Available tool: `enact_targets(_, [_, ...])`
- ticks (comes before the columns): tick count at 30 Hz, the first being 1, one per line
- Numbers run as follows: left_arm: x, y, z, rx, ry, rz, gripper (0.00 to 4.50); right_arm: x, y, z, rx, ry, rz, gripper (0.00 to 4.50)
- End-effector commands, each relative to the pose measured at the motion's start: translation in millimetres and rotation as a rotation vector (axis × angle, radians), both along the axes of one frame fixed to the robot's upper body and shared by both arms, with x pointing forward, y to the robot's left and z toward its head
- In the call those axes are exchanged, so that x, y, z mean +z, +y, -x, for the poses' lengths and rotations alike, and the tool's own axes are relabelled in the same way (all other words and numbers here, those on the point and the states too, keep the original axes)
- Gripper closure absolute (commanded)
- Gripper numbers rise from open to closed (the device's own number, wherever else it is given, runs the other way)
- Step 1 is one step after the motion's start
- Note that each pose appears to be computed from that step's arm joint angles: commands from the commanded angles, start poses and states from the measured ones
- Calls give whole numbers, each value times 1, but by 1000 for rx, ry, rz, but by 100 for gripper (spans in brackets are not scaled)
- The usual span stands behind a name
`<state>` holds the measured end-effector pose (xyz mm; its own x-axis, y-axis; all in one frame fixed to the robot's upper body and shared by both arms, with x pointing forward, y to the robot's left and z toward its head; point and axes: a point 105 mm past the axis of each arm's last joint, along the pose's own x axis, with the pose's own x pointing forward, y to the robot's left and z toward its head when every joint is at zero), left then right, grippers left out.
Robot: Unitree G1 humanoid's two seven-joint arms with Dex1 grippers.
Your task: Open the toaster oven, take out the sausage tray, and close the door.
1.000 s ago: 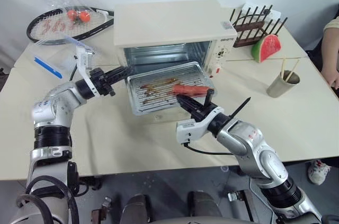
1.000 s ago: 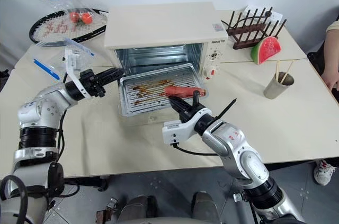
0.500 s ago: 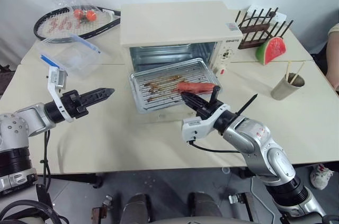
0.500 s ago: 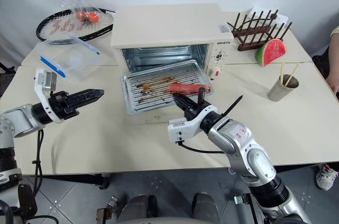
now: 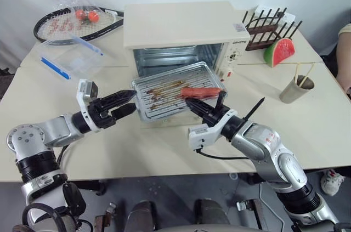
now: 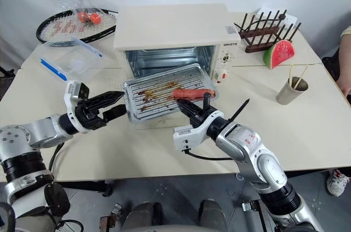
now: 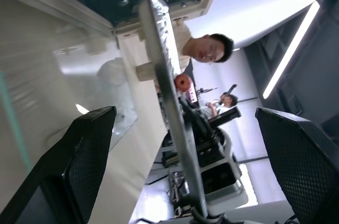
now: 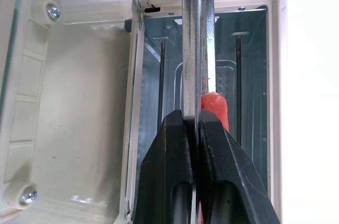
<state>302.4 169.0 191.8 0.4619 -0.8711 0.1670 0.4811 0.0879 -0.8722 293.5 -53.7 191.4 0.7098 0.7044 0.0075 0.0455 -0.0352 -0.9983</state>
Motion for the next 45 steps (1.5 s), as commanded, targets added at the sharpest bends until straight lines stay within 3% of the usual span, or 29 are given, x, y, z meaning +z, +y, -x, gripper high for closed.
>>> enact_targets(1, [6, -4, -3, 42, -15, 51, 2, 15, 0, 8, 19, -56, -27, 450])
enact_targets(4, [4, -9, -5, 55, 10, 68, 2, 15, 0, 8, 17, -58, -26, 450])
enact_targets(7, [-1, -17, -5, 56, 46, 77, 58, 15, 0, 7, 16, -59, -26, 450])
enact_targets(20, [2, -33, -7, 93, 87, 85, 444, 13, 2, 11, 33, -39, -27, 450])
enact_targets(28, [-1, -36, -7, 101, 98, 67, 447, 9, 3, 12, 58, -8, -16, 450])
enact_targets(33, [-1, -35, -8, 110, 103, 50, 450, 5, 13, 23, 224, 102, -11, 296])
enact_targets(42, [-2, -36, -10, 105, 119, 49, 450, -5, -1, 29, 352, 243, 99, 7])
enact_targets(45, [-5, -36, -9, 95, 130, 42, 450, -5, -4, 37, 400, 326, 90, 3])
